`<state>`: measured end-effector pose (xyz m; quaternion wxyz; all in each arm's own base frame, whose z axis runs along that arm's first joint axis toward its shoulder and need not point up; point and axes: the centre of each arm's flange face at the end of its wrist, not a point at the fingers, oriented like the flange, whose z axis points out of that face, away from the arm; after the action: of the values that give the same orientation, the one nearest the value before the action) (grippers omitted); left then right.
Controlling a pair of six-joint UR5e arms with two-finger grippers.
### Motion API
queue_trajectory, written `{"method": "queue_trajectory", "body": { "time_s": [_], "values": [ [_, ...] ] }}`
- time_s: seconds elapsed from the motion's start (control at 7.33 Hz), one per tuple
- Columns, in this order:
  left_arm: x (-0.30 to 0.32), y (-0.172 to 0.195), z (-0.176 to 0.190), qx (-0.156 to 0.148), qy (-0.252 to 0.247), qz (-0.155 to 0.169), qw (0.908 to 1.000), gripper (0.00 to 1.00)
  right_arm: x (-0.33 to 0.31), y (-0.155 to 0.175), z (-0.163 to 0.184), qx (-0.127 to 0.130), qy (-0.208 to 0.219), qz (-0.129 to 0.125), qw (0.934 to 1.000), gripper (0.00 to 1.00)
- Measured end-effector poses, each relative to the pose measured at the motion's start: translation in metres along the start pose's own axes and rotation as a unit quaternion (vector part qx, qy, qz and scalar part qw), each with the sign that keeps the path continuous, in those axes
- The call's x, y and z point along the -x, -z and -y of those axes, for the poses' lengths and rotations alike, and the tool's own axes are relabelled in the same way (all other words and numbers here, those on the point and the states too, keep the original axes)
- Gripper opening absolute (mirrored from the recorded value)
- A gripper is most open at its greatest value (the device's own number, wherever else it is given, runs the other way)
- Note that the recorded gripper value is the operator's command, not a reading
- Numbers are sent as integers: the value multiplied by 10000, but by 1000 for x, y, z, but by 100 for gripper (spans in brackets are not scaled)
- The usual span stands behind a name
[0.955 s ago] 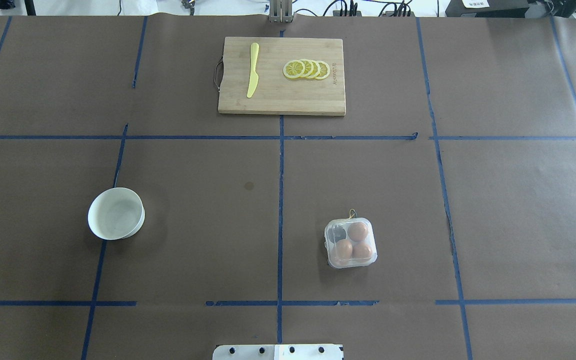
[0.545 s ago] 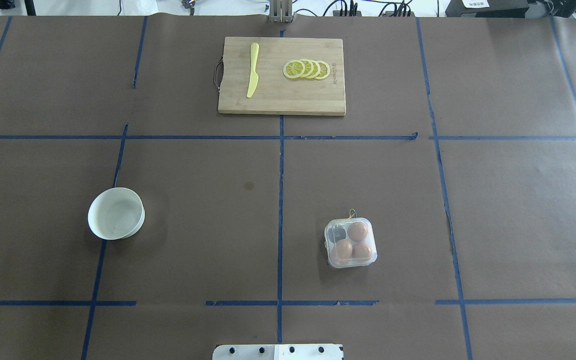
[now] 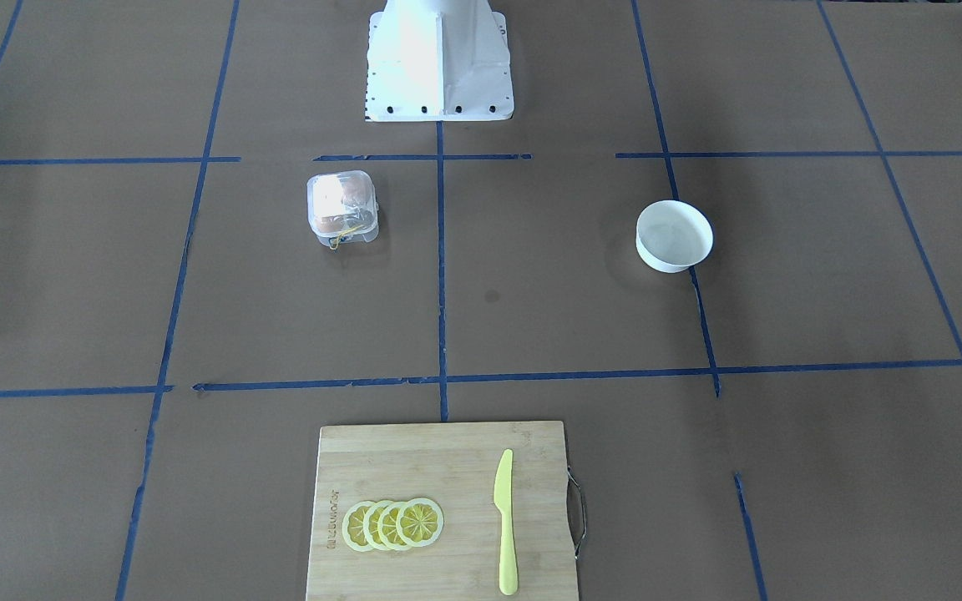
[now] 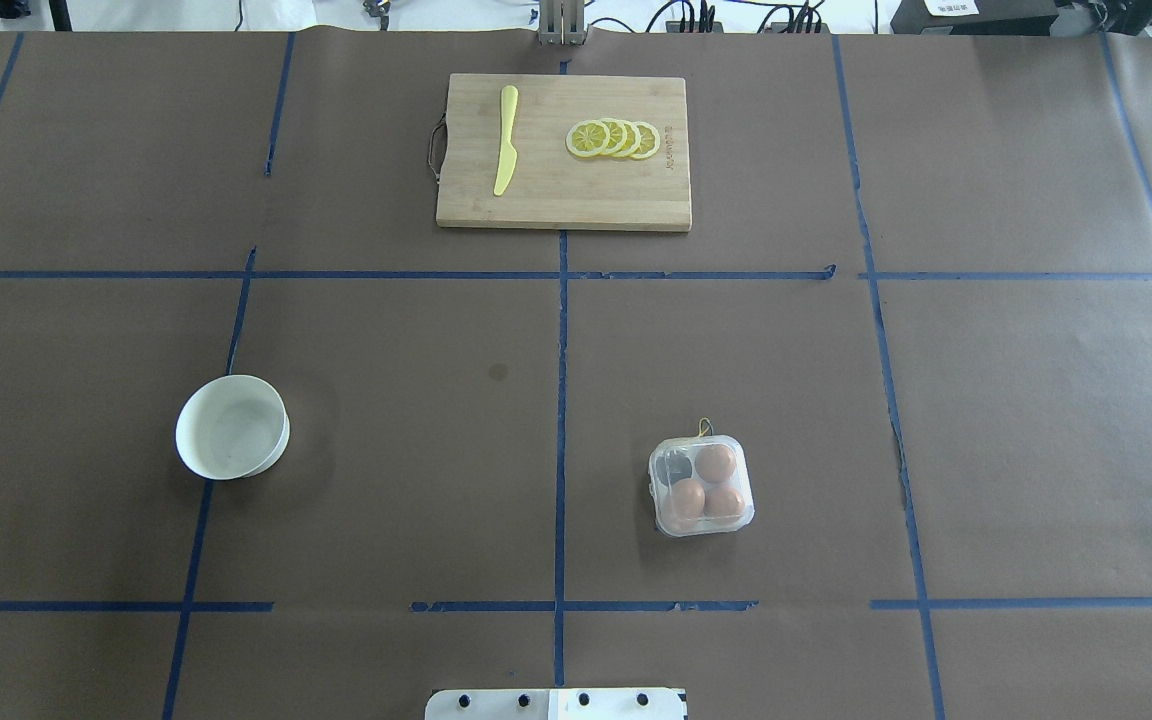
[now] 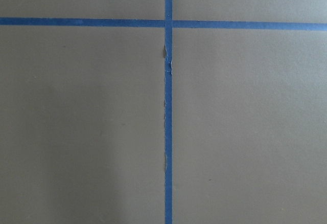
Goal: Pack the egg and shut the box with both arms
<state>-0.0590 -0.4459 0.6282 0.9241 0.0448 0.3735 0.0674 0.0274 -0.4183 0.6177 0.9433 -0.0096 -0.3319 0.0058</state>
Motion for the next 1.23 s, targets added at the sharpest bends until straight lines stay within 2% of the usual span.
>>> {"method": "queue_trajectory", "body": {
  "time_s": [1.23],
  "values": [
    [1, -1, 0, 4, 1, -1, 10000, 100, 3, 0, 1, 0, 66, 120, 9999, 100]
  ]
}}
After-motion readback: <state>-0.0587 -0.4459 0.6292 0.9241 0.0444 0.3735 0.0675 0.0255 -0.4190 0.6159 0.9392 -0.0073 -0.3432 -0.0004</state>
